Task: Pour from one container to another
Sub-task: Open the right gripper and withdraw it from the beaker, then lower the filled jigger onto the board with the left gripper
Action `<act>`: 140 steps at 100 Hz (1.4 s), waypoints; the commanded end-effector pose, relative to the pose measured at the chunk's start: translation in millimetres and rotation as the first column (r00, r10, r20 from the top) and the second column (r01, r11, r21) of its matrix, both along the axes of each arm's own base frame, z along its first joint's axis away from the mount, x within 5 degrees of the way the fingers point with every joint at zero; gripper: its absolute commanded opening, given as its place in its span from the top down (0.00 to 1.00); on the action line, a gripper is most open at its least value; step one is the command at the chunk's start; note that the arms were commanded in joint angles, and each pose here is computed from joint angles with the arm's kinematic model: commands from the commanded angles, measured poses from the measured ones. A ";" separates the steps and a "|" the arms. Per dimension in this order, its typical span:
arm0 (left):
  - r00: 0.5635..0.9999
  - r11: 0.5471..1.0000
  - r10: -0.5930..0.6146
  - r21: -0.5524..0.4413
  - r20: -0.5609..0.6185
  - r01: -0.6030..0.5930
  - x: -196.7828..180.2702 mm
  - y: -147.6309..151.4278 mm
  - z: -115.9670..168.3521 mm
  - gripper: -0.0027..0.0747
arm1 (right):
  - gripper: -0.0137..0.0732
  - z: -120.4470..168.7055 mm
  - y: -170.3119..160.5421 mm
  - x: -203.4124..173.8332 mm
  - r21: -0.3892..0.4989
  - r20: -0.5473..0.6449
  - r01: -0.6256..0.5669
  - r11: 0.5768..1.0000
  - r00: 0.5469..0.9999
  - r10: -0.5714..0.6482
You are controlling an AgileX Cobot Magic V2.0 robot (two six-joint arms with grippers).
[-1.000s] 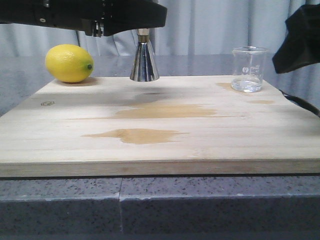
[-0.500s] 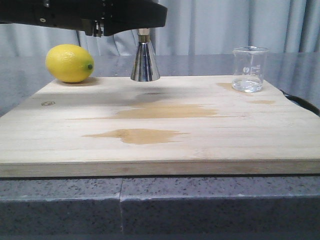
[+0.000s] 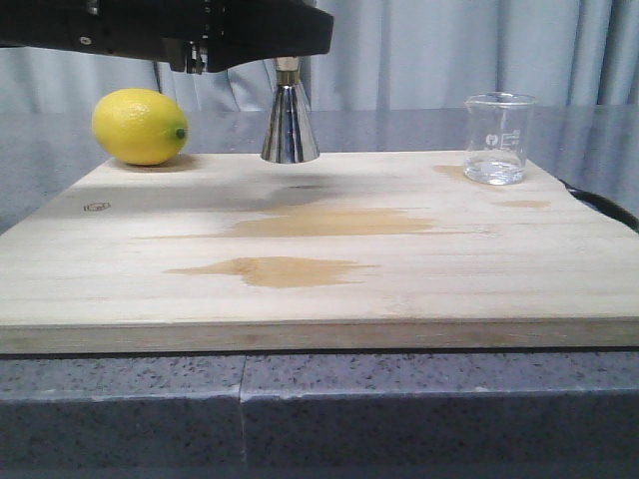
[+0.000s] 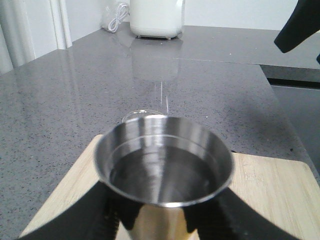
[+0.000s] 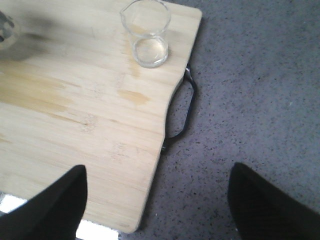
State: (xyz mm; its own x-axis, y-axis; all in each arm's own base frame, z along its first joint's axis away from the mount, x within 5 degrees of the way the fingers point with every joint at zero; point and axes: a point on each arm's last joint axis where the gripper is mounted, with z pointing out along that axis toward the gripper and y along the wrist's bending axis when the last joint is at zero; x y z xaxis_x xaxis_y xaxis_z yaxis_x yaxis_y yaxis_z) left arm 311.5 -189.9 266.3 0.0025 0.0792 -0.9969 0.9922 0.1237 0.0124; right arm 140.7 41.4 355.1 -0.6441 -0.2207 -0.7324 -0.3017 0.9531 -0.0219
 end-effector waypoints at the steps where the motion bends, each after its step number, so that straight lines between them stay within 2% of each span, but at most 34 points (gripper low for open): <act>1: 0.998 0.987 -0.041 -0.152 0.042 0.047 -7.6 -2.3 33.0 0.60 | 0.27 14.1 -0.7 -7.6 0.065 0.133 -0.013 0.998 0.991 0.005; 9: 0.998 0.987 -0.041 -0.152 0.042 0.047 -7.6 -2.3 33.0 0.60 | 0.27 13.8 -1.5 -16.0 0.105 0.179 -0.021 0.994 0.984 0.002; 35: 0.998 0.987 -0.041 -0.152 0.042 0.047 -7.6 -2.3 33.0 0.60 | 0.27 17.1 -7.1 -33.9 0.124 0.272 -0.028 0.992 0.962 -0.007; 80: 0.998 0.988 -0.047 -0.147 0.044 0.053 -8.1 -2.3 32.6 0.60 | 0.27 17.1 -8.5 -33.5 0.103 0.278 -0.022 0.994 0.961 -0.008; 95: 0.999 0.996 0.017 -0.090 0.037 -0.013 -1.8 -2.0 26.8 0.60 | 0.27 17.1 -8.6 -33.5 0.101 0.278 -0.021 0.995 0.961 -0.008; 121: 0.996 0.996 0.080 -0.049 0.032 -0.078 4.0 -1.0 23.0 0.60 | 0.27 17.3 -8.5 -33.4 0.102 0.280 -0.022 0.995 0.960 -0.008; 140: 0.999 0.997 0.049 -0.065 0.018 -0.048 3.8 -2.4 19.1 0.60 | 0.27 17.6 -8.5 -33.2 0.103 0.284 -0.022 0.994 0.959 -0.008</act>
